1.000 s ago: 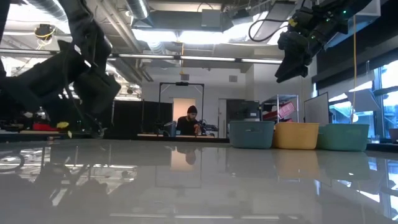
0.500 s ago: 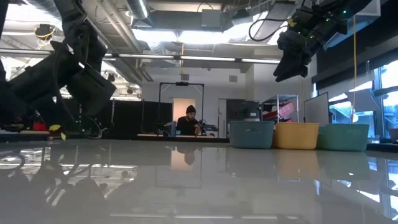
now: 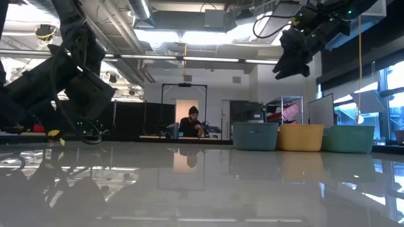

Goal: Sort batteries
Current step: Put the black battery into the yellow bin

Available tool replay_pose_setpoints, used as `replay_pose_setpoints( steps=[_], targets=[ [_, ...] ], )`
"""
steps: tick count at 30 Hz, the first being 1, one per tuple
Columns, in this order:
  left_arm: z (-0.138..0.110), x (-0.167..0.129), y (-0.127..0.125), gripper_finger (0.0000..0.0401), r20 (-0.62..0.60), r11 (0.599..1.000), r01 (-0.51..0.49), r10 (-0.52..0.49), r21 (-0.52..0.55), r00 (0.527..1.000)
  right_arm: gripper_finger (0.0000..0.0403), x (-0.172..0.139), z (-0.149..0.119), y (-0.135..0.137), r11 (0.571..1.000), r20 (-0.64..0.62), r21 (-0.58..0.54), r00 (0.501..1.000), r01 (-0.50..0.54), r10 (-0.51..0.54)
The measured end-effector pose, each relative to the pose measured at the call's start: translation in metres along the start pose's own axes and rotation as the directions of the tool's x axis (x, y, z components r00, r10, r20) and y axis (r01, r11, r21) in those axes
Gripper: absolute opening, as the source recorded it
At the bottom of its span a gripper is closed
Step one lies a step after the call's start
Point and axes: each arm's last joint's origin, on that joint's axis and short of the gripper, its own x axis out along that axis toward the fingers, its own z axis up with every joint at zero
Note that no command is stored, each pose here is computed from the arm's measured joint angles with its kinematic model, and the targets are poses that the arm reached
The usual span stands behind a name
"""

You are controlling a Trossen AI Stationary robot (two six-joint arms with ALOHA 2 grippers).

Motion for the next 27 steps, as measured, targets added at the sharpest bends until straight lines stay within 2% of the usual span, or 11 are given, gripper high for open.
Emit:
replay_pose_setpoints(
  steps=[11, 19, 27],
  targets=[
    [0.000, -0.003, -0.001, 0.0000, -0.012, 1.000, 0.028, -0.028, -0.012, 1.000, 0.0177, 0.011, 0.006, 0.018, 0.997, 0.032, -0.062, 0.998, -0.056, 0.058],
    [0.000, -0.003, -0.001, 0.0000, -0.025, 0.999, 0.046, -0.046, 0.019, 0.999, 0.0177, 0.025, 0.006, 0.029, 0.992, 0.006, -0.126, 1.000, -0.030, 0.031],
    [0.000, -0.003, -0.001, 0.0000, -0.025, 0.998, 0.047, -0.047, 0.028, 0.999, 0.0177, 0.033, 0.004, 0.026, 0.992, -0.020, -0.120, 0.999, -0.030, 0.027]
  ],
)
